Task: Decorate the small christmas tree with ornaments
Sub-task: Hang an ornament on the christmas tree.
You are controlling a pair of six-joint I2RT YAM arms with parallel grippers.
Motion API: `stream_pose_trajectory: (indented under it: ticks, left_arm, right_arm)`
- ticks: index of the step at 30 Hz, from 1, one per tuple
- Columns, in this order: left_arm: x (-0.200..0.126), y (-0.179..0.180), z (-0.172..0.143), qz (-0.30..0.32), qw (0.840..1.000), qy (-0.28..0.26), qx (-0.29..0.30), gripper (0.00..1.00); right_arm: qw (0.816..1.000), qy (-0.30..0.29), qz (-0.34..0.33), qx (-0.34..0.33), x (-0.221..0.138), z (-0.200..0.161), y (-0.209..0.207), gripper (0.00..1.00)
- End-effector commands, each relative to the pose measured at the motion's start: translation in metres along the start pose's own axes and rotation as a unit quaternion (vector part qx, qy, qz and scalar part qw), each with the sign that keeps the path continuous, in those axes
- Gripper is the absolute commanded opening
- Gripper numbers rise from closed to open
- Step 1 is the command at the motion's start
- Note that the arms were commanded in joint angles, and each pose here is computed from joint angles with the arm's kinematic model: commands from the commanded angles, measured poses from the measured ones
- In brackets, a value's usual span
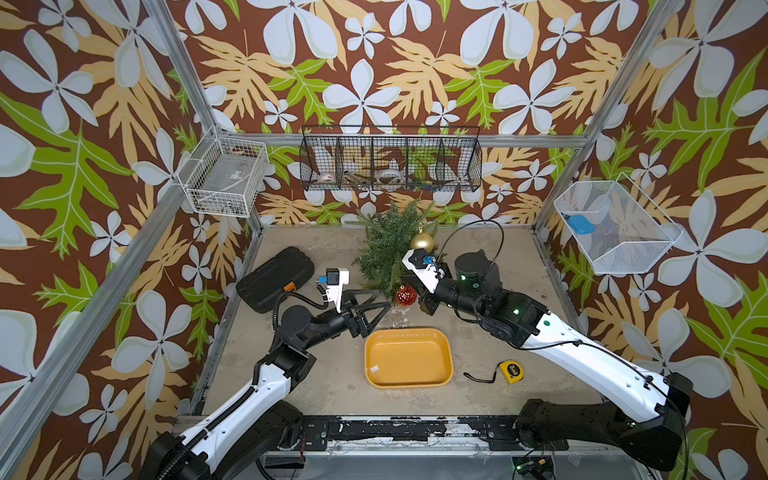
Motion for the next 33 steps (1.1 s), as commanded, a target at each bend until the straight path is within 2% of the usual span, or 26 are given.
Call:
stream_pose_trajectory:
  ticks: [1, 12, 15, 17, 19, 28, 30, 33]
  left_arm:
    - [-0.004, 0.005, -0.001, 0.028, 0.999, 0.004, 0.015, 0.9]
    - [-0.017, 0.011, 0.0, 0.092, 0.995, 0.009, 0.049, 0.9]
    - [-0.02, 0.011, 0.001, 0.103, 0.993, 0.007, 0.055, 0.9]
    - [-0.021, 0.012, 0.002, 0.107, 0.993, 0.006, 0.057, 0.9]
    - [-0.022, 0.012, 0.003, 0.111, 0.992, 0.005, 0.06, 0.9]
    - [-0.03, 0.02, 0.007, 0.163, 0.983, -0.01, 0.079, 0.91]
    - [-0.035, 0.025, 0.008, 0.189, 0.978, -0.014, 0.087, 0.9]
    - [-0.045, 0.039, 0.007, 0.253, 0.962, -0.014, 0.106, 0.91]
  right_arm:
    - [1.0, -0.005, -0.002, -0.006, 0.0, 0.004, 0.0, 0.0]
    - [1.0, -0.006, 0.001, -0.003, 0.002, 0.004, 0.0, 0.01]
    - [1.0, -0.007, -0.001, -0.002, 0.001, 0.005, 0.0, 0.08]
    - [1.0, -0.008, -0.006, -0.003, 0.0, 0.005, -0.001, 0.23]
    - [1.0, -0.011, -0.015, -0.003, -0.003, 0.008, -0.003, 0.31]
    - [0.999, -0.023, -0.042, -0.008, -0.018, 0.014, -0.008, 0.46]
    - [0.998, -0.025, -0.053, -0.011, -0.023, 0.016, -0.01, 0.47]
    - [0.996, -0.028, -0.082, -0.014, -0.031, 0.014, -0.017, 0.5]
Point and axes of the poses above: each gripper's point midway between its finger pads, its own x axis out along the fingers, its own y axis along the line the jaws close on, z = x × y, the point moved 5 cm from there along -x, back along the fingers, and after that the axes turned 14 degrees about x, right-handed, at the moved point
